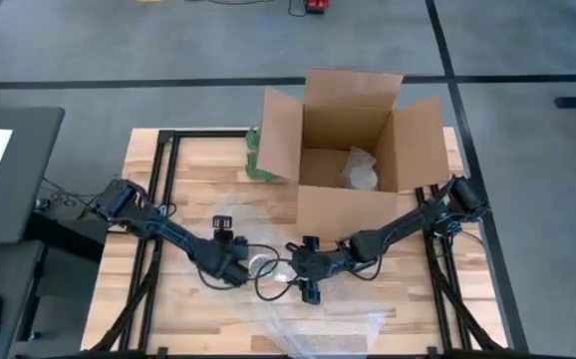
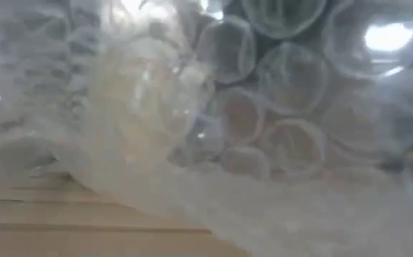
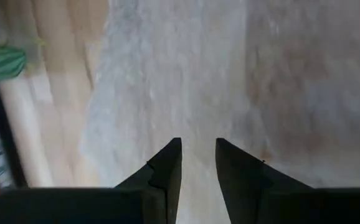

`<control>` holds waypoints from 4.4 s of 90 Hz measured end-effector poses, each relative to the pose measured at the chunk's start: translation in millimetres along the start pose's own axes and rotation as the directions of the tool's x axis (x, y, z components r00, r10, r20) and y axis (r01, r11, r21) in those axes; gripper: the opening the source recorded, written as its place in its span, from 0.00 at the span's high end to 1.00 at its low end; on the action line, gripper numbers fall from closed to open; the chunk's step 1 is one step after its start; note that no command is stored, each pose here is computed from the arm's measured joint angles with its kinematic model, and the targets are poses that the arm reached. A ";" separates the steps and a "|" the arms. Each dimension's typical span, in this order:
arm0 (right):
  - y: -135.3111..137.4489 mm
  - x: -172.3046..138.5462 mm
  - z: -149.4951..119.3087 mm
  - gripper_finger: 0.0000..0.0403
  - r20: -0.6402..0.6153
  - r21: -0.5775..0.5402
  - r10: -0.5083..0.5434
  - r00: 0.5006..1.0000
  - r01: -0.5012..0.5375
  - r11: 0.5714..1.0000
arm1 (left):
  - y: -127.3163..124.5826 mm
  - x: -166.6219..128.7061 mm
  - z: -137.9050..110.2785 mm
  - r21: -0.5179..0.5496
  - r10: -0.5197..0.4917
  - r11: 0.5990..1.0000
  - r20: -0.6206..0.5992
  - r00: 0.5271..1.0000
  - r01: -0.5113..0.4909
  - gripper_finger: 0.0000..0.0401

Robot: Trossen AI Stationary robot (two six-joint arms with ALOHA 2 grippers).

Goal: Wrap mug
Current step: Put the orange cup in the bubble wrap

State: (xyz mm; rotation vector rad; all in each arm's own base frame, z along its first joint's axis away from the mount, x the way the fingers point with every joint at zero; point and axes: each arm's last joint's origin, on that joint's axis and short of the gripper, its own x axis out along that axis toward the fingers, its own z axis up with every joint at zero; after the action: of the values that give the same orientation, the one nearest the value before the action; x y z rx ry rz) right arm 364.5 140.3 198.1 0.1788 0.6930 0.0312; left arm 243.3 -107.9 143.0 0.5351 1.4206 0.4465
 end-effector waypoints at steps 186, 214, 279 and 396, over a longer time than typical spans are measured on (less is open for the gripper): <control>-12.3 -1.8 39.9 0.90 -0.070 -0.102 -0.251 0.965 0.244 0.964 | -13.0 32.6 -46.0 -0.412 -0.084 0.891 0.264 0.961 0.191 0.81; 10.5 7.9 6.1 0.90 -0.151 -0.055 -0.188 0.970 0.182 0.982 | 10.1 19.5 -62.8 -0.360 -0.090 0.921 0.172 0.981 0.147 0.81; 18.6 32.6 -17.3 0.90 -0.045 0.075 -0.205 0.978 0.208 0.975 | 62.4 -29.6 -107.5 -0.746 -0.201 0.535 0.343 0.918 0.396 0.80; 40.9 9.8 4.2 0.57 -0.062 0.008 -0.130 0.990 0.130 0.991 | 86.6 45.8 -128.4 -0.891 -0.198 0.447 -0.017 0.980 0.075 0.48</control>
State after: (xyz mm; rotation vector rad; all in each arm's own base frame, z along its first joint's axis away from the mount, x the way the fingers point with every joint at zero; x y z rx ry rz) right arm 376.0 180.8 202.3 0.1445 0.7654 -0.0926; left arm 122.5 -0.8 148.9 -0.4994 1.1105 1.0240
